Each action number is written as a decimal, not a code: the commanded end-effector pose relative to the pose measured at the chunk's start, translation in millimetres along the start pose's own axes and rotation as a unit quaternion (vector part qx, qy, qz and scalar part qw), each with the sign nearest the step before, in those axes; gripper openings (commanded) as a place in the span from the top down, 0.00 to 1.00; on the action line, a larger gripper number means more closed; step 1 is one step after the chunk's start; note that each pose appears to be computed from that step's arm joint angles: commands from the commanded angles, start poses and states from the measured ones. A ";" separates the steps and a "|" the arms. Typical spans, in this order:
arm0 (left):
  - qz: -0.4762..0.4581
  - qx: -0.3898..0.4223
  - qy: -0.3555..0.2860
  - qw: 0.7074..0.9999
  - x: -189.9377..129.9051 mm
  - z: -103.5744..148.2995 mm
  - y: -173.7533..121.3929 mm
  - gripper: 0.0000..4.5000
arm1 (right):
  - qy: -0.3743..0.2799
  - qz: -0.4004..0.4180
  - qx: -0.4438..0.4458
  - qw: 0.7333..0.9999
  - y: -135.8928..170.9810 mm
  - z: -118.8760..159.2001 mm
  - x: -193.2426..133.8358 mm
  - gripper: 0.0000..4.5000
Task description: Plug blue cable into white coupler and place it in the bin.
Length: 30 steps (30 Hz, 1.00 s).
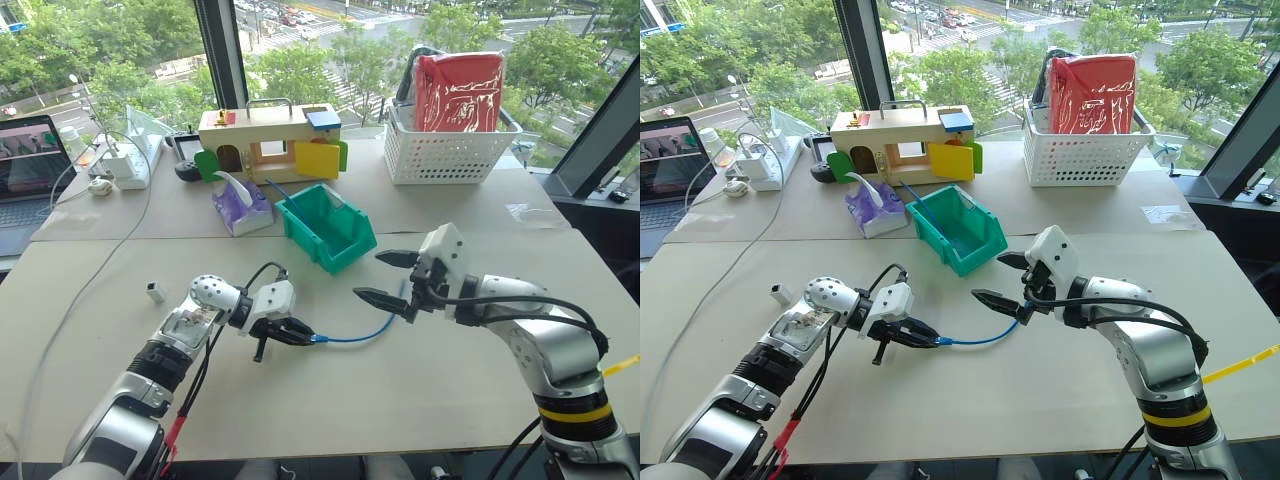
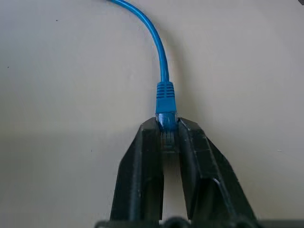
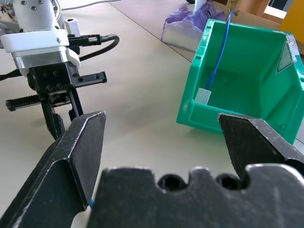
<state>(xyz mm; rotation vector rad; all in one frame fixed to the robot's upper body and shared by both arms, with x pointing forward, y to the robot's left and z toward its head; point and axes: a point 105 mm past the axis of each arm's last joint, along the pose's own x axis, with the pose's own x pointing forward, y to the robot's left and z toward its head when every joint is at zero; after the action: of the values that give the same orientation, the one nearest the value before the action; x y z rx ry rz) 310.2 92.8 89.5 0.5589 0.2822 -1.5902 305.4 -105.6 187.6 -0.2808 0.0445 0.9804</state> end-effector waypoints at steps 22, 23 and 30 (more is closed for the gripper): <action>0.379 0.147 -0.305 0.861 26.9 198.6 90.7 0.98 | -0.215 -0.146 0.254 0.932 -16.9 89.0 -108.1 0.03; 0.385 0.156 -0.303 0.858 26.7 199.8 91.1 0.98 | -0.199 -0.155 0.265 0.931 -17.4 81.2 -106.6 0.03; 0.385 0.158 -0.306 0.856 28.7 199.2 86.7 0.98 | -0.195 -0.194 0.310 0.910 -35.1 61.7 -89.3 0.03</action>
<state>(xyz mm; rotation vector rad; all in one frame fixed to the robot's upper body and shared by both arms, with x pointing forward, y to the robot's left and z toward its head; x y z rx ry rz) 369.5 -36.2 242.8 0.3245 -0.5651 -0.9281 274.8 -181.9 260.1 0.4700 -0.0149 0.5746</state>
